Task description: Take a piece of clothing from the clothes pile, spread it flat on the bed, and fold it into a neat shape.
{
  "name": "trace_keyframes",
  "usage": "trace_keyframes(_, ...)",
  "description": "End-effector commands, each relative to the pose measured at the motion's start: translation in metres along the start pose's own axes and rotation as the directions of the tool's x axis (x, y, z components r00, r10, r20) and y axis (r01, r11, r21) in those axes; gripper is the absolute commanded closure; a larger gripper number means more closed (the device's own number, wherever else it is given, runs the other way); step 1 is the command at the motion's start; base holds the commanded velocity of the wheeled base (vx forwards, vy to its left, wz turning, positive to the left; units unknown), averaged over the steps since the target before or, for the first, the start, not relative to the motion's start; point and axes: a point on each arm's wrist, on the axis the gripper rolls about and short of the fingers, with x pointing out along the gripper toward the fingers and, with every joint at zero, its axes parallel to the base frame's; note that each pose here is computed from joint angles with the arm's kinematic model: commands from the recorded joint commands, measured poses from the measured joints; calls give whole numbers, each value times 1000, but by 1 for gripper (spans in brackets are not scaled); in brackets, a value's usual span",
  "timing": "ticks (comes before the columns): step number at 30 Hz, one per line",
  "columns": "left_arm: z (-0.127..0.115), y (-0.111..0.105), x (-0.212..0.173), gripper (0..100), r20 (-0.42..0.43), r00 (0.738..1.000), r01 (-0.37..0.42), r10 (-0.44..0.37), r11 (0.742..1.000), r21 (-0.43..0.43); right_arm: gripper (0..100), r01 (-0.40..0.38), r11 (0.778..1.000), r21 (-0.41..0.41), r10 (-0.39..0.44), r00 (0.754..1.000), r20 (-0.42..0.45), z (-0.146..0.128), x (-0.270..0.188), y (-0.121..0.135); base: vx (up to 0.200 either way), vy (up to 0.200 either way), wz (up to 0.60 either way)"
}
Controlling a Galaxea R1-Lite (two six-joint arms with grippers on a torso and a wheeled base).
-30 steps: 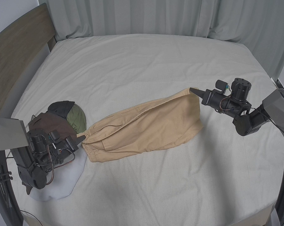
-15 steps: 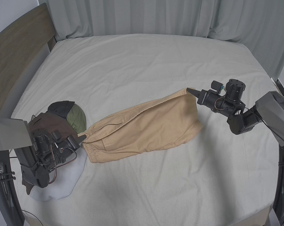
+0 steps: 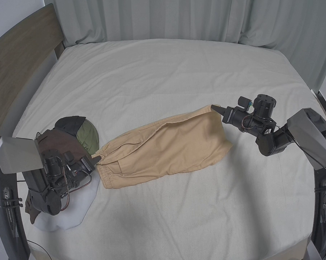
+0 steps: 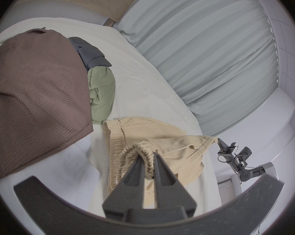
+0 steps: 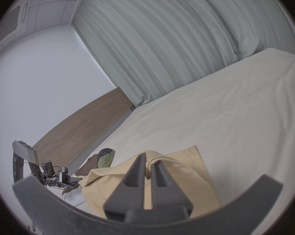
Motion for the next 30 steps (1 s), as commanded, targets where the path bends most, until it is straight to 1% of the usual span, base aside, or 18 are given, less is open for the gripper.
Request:
trace_keyframes(1,-1,3,3,100,-2,1000,-5,5,1000,-6,100,1,1000,2,-1,1000,-4,-3,1,-2,0,0,0)
trace_keyframes(4,-1,4,3,100,1,1000,-6,6,1000,-7,100,1,1000,0,-1,1000,-4,-3,1,-2,0,0,0)
trace_keyframes(5,-1,4,4,0,2,1000,-5,5,1000,-7,100,1,1000,0,-1,1000,-4,-3,1,-2,0,0,0)
trace_keyframes(6,-1,4,4,0,2,1000,-5,5,1000,-7,0,1,1000,0,-1,1000,-4,-3,1,-2,0,0,0)
trace_keyframes(8,1,3,3,0,6,1000,-3,3,1000,-13,0,-1,1000,-4,1,1000,0,-2,1,-1,0,0,0)
trace_keyframes(12,5,0,5,0,29,1000,5,-4,998,-57,0,9,1000,0,-9,1000,-2,-3,2,0,0,0,0)
trace_keyframes(13,9,-2,6,0,60,998,-6,10,998,-68,0,9,1000,3,-9,1000,-7,-5,1,3,0,0,0)
trace_keyframes(15,11,-2,7,0,86,996,-20,26,997,-68,0,11,1000,7,-11,1000,-17,-6,-1,5,0,0,0)
trace_keyframes(18,12,-3,7,0,92,995,-22,28,997,-68,0,9,1000,3,-9,1000,-24,-7,-3,10,0,0,0)
trace_keyframes(21,13,-5,6,0,97,995,-15,21,998,-64,0,6,1000,-6,-7,999,-47,-13,-6,18,0,0,0)
trace_keyframes(30,24,-18,-3,0,127,992,14,-8,999,-52,0,18,1000,14,-16,995,-96,-30,-9,27,0,0,0)
